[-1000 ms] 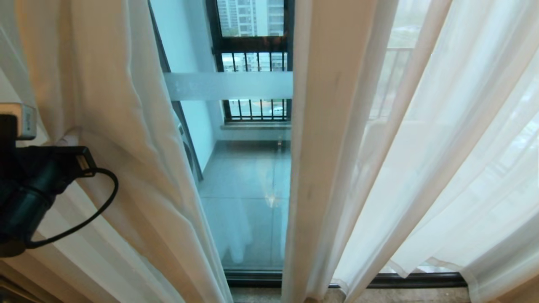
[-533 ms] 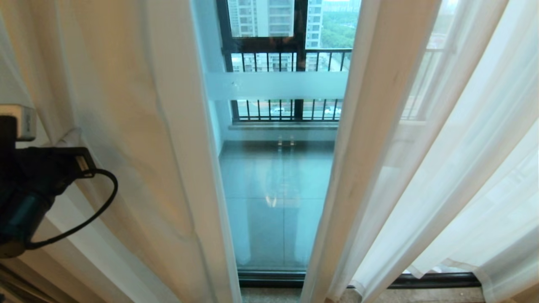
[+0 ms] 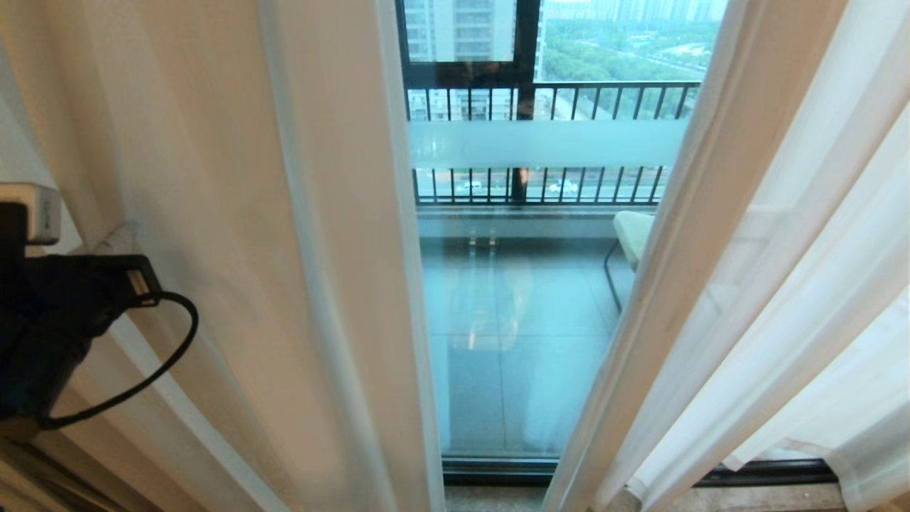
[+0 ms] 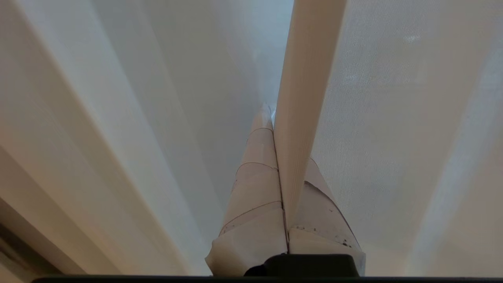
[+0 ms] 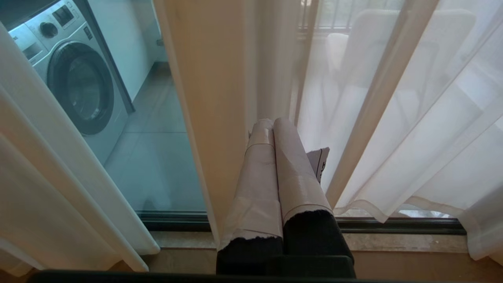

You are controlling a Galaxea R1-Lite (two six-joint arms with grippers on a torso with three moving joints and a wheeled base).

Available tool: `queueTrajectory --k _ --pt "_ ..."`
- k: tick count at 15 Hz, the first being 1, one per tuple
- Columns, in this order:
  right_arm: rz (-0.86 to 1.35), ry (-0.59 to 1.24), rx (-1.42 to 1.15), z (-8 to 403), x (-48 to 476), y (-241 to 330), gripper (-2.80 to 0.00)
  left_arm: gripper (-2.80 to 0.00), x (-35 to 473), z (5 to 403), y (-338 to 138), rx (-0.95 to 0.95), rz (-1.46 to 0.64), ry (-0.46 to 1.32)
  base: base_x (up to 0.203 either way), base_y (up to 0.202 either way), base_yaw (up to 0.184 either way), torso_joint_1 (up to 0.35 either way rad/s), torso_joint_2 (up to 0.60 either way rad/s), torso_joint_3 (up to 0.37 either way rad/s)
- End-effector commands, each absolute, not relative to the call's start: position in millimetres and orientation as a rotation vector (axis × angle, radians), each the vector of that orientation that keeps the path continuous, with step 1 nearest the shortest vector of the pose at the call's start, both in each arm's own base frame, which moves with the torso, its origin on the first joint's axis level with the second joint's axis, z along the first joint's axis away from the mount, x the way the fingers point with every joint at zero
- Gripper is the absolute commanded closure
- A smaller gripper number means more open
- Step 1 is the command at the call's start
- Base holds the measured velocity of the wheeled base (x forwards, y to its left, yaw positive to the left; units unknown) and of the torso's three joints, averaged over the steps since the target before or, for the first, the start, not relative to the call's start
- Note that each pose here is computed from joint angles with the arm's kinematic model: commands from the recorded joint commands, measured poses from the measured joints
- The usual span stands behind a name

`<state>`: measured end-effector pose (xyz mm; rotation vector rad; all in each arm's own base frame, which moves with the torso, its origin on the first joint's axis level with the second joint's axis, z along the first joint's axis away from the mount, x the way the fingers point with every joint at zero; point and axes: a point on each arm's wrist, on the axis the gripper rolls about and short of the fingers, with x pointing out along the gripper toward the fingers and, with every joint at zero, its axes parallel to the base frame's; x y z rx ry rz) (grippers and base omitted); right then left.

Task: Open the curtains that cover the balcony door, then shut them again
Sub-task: Pull the inner curtains open on both sides

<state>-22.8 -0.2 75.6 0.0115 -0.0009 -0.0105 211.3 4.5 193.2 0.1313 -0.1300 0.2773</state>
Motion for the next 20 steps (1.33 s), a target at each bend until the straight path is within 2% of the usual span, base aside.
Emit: queueTrajectory --k 1,20 --pt "-0.011 -0.002 0.012 75.6 -22.8 -0.2 0.00 0.00 210.5 193.6 4.5 0.131 0.279 -0.135 0.000 0.190 0.000 0.001 0.00 0.010" --pt "-0.011 -0.002 0.011 75.6 -22.8 -0.2 0.00 0.00 209.2 192.5 4.5 0.132 0.279 -0.131 0.000 0.191 0.001 0.001 0.00 0.002"
